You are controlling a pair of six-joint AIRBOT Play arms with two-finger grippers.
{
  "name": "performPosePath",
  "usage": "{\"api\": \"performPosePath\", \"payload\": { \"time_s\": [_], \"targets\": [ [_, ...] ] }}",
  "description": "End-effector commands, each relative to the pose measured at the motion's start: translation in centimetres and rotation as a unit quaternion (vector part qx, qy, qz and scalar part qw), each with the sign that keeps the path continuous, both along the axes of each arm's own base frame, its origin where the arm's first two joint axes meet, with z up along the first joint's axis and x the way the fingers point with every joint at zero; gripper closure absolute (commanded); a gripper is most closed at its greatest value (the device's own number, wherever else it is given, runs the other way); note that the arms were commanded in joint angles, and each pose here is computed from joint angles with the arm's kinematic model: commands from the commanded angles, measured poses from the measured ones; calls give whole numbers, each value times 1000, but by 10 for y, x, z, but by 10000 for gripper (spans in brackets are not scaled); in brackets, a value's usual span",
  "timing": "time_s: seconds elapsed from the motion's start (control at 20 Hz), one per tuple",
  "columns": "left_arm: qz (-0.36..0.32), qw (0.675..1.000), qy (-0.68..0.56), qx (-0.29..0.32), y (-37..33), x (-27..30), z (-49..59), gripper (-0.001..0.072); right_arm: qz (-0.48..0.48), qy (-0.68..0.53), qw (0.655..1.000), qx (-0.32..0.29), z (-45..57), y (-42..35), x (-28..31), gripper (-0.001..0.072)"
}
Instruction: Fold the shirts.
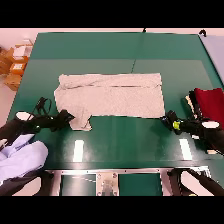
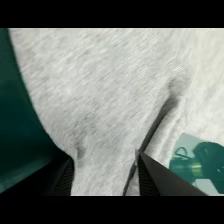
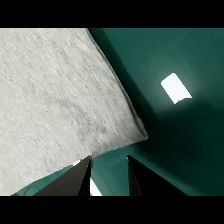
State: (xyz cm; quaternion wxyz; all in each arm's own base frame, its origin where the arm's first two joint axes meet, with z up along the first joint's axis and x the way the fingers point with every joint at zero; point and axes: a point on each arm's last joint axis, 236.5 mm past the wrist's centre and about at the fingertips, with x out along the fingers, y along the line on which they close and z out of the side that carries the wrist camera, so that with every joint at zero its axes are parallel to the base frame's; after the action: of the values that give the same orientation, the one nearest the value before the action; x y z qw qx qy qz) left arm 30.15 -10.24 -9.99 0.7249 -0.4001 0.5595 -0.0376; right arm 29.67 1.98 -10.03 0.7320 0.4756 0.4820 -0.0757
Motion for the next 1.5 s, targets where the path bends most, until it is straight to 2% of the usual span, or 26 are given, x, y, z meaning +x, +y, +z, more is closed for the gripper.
{"api": "performPosePath", "payload": {
  "time_s": [0.0, 0.05, 0.1, 0.35, 0.5, 0.55, 0.7, 0.75, 0.8, 1.0, 1.2, 1.25, 1.3, 1.35, 1.45],
  "targets": [
    [17, 999, -37, -20, -4, 25, 4, 472, -14, 4, 1000, 2, -6, -3, 2, 443],
    [13, 999, -49, -17, -3, 32, 10, 607, -18, 5, 1000, 5, -6, -3, 4, 443],
    [8, 998, -55, -20, -5, 37, 17, 684, -23, 6, 1000, 11, -6, -3, 5, 443],
    [-20, 997, -67, -33, -14, 44, 35, 685, -44, -5, 999, -2, -7, -10, 14, 444],
    [-23, 997, -68, -33, -14, 43, 36, 685, -50, -18, 999, -13, -3, -13, 22, 470],
    [-23, 997, -68, -32, -14, 43, 36, 685, -50, -22, 998, -17, -1, -14, 25, 536],
    [-26, 997, -68, -31, -14, 43, 35, 685, -61, -28, 998, -1, 2, -9, 35, 607],
    [-27, 997, -68, -31, -15, 42, 35, 685, -56, -27, 998, 0, 2, -5, 38, 670],
    [-30, 997, -69, -31, -15, 42, 36, 685, -49, -26, 998, 0, 2, -2, 40, 700],
    [-58, 996, -67, -31, -20, 32, 41, 686, 0, -39, 999, -12, 10, 3, 42, 702],
    [-69, 995, -67, 28, -2, 19, 50, 686, 4, -41, 999, -14, 20, -15, 32, 700],
    [-69, 996, -56, 32, 0, 15, 46, 686, 8, -38, 999, -8, 19, -12, 30, 633],
    [-75, 995, -50, 31, -1, 11, 43, 686, 20, -31, 999, 2, 19, -5, 25, 343],
    [-80, 995, -47, 29, -3, 8, 43, 686, 41, -20, 999, 19, 19, 6, 17, 171],
    [-78, 995, -53, 34, -1, 11, 43, 686, 69, -6, 997, 41, 20, 20, 6, 171]
  ]
}}
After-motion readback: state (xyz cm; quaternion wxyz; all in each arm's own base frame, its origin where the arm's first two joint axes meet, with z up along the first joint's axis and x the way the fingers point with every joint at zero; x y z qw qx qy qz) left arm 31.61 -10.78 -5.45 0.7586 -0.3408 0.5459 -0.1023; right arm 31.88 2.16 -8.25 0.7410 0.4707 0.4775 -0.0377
